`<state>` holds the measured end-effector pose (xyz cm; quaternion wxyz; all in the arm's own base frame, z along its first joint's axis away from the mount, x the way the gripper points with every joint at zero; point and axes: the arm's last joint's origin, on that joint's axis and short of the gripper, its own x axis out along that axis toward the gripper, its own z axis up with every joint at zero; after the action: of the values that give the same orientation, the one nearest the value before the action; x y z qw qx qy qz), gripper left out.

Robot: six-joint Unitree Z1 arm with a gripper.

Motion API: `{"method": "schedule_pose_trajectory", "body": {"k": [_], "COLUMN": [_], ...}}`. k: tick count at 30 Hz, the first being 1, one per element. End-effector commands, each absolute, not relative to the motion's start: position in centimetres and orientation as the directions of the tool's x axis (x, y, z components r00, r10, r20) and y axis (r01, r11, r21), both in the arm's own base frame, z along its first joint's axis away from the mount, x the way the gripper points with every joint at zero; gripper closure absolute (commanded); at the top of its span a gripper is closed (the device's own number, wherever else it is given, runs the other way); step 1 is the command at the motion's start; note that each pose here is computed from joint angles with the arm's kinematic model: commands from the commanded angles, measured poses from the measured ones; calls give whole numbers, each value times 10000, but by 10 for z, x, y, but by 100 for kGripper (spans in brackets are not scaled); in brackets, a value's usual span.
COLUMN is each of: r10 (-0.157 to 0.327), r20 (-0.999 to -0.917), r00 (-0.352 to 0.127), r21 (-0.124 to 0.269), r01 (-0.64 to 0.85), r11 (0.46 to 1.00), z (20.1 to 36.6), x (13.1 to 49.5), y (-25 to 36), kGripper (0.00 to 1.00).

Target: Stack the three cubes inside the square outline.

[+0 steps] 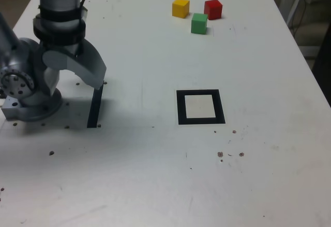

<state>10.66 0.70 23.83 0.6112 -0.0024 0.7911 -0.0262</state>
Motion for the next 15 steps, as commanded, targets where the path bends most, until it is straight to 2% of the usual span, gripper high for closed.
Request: {"method": "schedule_pose_trajectory", "body": {"k": [1, 6, 12, 15], "r10": [-364, -383, -498, -522], "r20": [-9610, -9652, -9777, -9806], "r00": [-2741, -2586, -2040, -1892], "r21": [-464, -479, -572, -591], "r01": [301, 310, 304, 311], "r11": [9985, 9984, 9979, 9978], "z": [235, 241, 265, 276], "x": [100, 100, 111, 121], "y": [7, 7, 7, 7], "kGripper": [1, 1, 0, 1]}}
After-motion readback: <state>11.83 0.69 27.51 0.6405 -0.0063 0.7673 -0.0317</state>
